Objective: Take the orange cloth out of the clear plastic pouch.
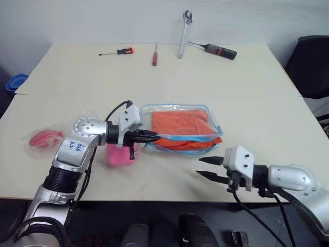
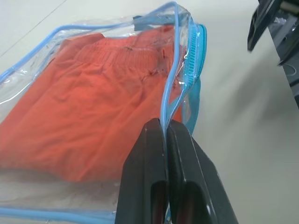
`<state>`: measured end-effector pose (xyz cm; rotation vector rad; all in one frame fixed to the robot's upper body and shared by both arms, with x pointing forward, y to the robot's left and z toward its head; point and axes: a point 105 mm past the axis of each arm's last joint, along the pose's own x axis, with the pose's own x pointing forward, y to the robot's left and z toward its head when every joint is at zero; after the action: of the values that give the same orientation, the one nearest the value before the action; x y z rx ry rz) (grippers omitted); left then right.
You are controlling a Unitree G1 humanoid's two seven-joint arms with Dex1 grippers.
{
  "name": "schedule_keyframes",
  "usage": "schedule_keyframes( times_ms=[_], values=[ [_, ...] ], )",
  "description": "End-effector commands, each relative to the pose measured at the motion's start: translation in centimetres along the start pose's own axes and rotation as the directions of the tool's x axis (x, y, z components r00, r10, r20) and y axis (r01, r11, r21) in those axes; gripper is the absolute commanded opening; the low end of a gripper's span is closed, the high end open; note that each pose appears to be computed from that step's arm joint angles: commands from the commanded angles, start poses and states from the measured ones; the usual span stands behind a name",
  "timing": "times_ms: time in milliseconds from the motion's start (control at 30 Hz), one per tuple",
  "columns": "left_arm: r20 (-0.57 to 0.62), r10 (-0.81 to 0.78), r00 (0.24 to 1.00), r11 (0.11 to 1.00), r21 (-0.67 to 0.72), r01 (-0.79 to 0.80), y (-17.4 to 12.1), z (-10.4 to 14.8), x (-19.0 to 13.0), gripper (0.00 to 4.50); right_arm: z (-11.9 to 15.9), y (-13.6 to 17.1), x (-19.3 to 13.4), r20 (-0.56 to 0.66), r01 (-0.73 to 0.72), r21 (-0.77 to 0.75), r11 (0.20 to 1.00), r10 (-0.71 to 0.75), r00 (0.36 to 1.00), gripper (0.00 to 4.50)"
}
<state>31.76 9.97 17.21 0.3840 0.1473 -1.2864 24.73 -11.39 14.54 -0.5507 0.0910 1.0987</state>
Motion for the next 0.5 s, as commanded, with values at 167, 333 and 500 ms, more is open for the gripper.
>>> schedule_keyframes(
  times_ms=[167, 333, 500],
  values=[
    [0.005, 0.003, 1.000, 0.999, 0.046, -0.003, -0.7, 0.3, 0.3, 0.00, 0.0, -3.2, 4.0, -0.046, 0.047, -0.307, 0.951, -0.064, 0.997, 0.04],
    [0.004, 0.004, 1.000, 0.999, 0.052, -0.004, -0.9, 0.1, 0.6, 0.00, -1.3, -5.3, 5.3, -0.107, 0.054, -0.440, 0.897, -0.112, 0.988, 0.90],
    [0.009, 0.010, 1.000, 0.998, 0.059, -0.010, -0.9, 0.2, 0.7, 0.00, -1.3, -4.8, 5.5, -0.109, -0.001, -0.486, 0.874, -0.059, 0.992, 2.20]
  ],
)
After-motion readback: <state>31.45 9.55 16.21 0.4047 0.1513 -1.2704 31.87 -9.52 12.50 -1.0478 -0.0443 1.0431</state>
